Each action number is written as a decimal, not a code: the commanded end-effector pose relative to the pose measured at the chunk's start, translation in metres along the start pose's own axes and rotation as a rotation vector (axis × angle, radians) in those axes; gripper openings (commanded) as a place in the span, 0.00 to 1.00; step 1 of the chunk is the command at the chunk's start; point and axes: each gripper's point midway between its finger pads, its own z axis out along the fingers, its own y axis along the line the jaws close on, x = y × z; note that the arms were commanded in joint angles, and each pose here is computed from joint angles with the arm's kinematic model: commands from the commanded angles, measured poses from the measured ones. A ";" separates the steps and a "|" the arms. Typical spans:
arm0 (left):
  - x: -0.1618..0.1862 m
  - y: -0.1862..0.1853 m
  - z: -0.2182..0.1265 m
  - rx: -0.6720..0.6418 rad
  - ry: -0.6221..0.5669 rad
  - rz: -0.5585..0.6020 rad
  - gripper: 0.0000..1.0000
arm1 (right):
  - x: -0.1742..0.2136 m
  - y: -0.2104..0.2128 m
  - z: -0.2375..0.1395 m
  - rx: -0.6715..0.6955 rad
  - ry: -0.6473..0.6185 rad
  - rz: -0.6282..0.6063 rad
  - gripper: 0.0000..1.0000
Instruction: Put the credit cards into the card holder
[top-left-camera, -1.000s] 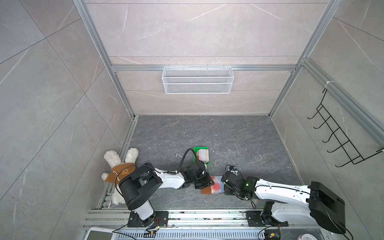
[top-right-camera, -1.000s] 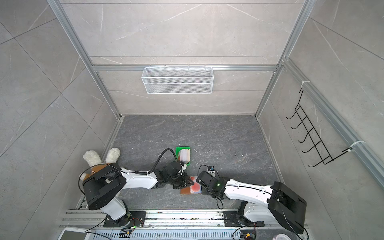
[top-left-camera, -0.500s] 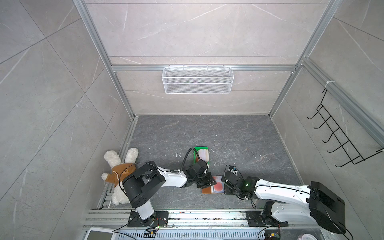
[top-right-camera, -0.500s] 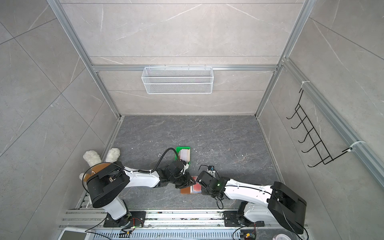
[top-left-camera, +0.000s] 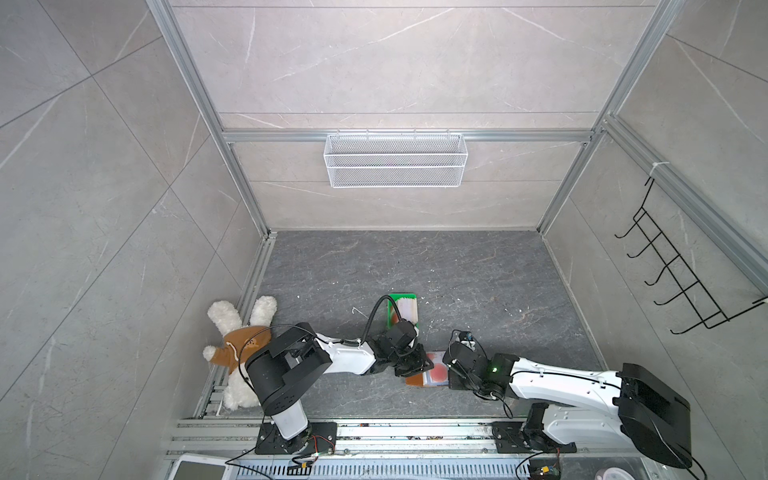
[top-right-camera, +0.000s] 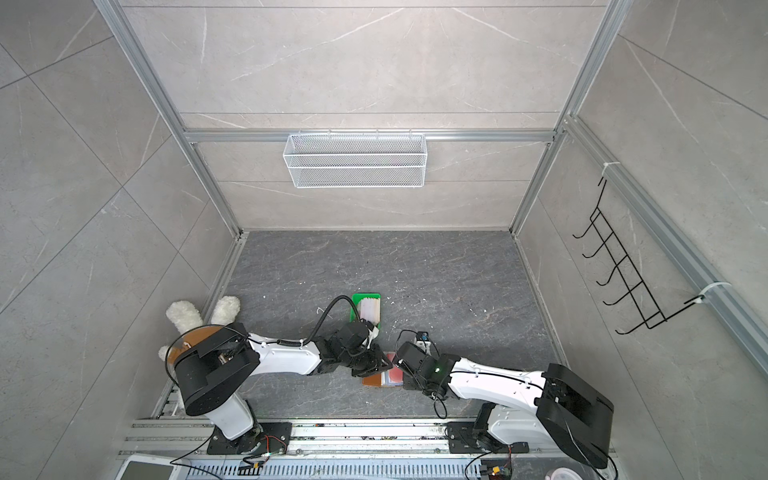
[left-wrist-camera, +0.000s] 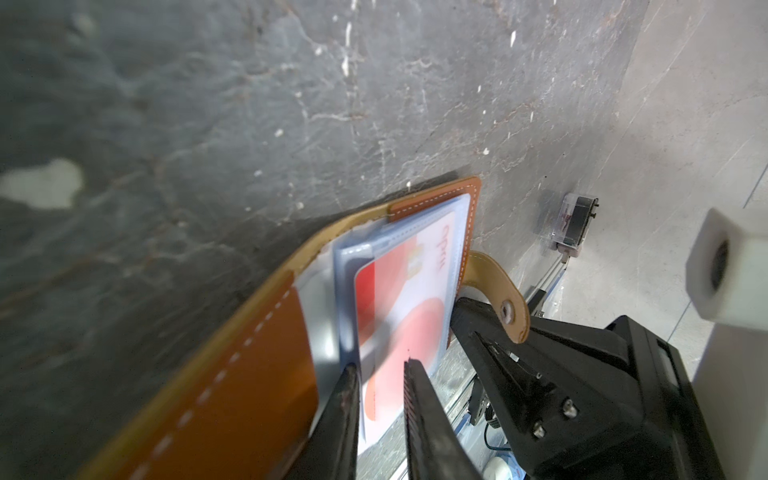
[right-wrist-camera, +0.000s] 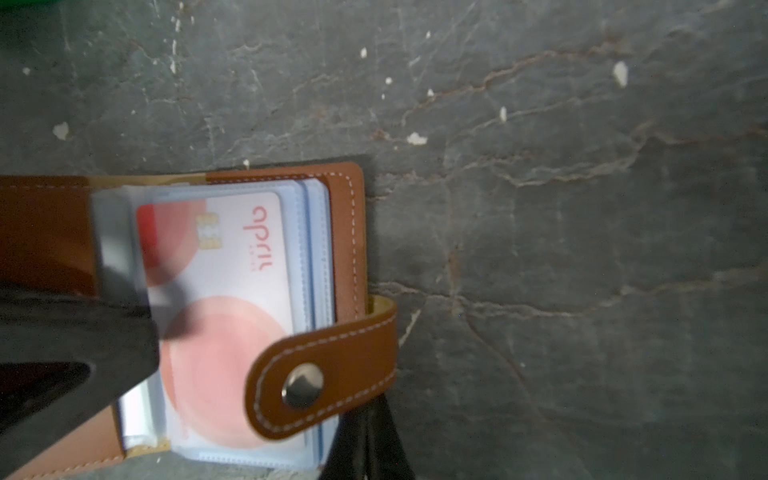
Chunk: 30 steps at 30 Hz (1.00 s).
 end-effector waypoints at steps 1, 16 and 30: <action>0.003 0.009 -0.007 -0.045 -0.012 0.011 0.23 | 0.002 -0.004 -0.002 -0.004 -0.008 0.000 0.07; -0.005 -0.018 -0.033 0.000 -0.074 0.164 0.24 | -0.028 0.013 -0.047 -0.131 -0.144 0.004 0.10; -0.006 -0.008 -0.041 -0.068 -0.113 0.243 0.22 | -0.034 0.019 -0.066 -0.219 -0.209 -0.011 0.11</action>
